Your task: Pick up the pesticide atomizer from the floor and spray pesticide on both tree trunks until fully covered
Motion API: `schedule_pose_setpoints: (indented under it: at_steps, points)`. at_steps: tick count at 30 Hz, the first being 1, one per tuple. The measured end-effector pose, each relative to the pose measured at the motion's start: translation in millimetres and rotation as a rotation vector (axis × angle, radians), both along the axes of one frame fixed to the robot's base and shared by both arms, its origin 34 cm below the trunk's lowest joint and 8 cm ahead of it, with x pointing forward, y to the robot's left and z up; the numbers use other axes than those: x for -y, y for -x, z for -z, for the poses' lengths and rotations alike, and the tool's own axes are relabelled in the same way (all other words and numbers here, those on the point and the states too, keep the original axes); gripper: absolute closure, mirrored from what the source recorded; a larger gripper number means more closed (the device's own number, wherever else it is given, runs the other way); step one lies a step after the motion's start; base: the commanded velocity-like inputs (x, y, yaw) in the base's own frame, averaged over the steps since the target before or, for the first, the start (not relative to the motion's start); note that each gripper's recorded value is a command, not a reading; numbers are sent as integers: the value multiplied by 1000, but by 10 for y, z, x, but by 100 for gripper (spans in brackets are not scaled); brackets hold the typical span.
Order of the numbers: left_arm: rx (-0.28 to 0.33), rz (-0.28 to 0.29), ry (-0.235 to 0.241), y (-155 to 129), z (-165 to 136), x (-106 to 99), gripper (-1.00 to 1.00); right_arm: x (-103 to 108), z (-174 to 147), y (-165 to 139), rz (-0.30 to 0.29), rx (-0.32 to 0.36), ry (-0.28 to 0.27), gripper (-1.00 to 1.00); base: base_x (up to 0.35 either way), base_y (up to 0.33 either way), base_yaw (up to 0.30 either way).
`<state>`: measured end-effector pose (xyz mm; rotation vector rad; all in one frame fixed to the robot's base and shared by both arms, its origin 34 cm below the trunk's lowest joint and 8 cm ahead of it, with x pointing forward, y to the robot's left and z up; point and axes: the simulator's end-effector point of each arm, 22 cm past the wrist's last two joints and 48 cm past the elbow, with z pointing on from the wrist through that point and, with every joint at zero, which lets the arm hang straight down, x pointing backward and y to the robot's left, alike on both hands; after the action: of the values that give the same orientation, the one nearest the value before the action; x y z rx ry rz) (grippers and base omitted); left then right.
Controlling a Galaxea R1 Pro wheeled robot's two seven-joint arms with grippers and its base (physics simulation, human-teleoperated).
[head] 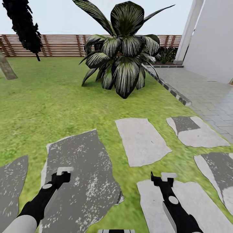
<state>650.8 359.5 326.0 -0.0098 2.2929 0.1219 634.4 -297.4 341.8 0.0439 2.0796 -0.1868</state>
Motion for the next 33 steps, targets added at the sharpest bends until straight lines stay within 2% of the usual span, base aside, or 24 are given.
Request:
schedule_pose_setpoints:
  at_steps: [5, 21, 33]
  points:
    - [2, 0, 2, -34, -129, 10, 100, 0, -134, -37, 0, 4, 0, -100, 0, 0, 246]
    - [14, 2, 10, -58, -183, 69, 100, -1, -192, -56, 0, 14, 0, -100, 0, 5, 256]
    - [21, 2, 12, -70, -223, 75, 100, 4, -232, -69, 0, 21, 1, -100, 65, 283, 257]
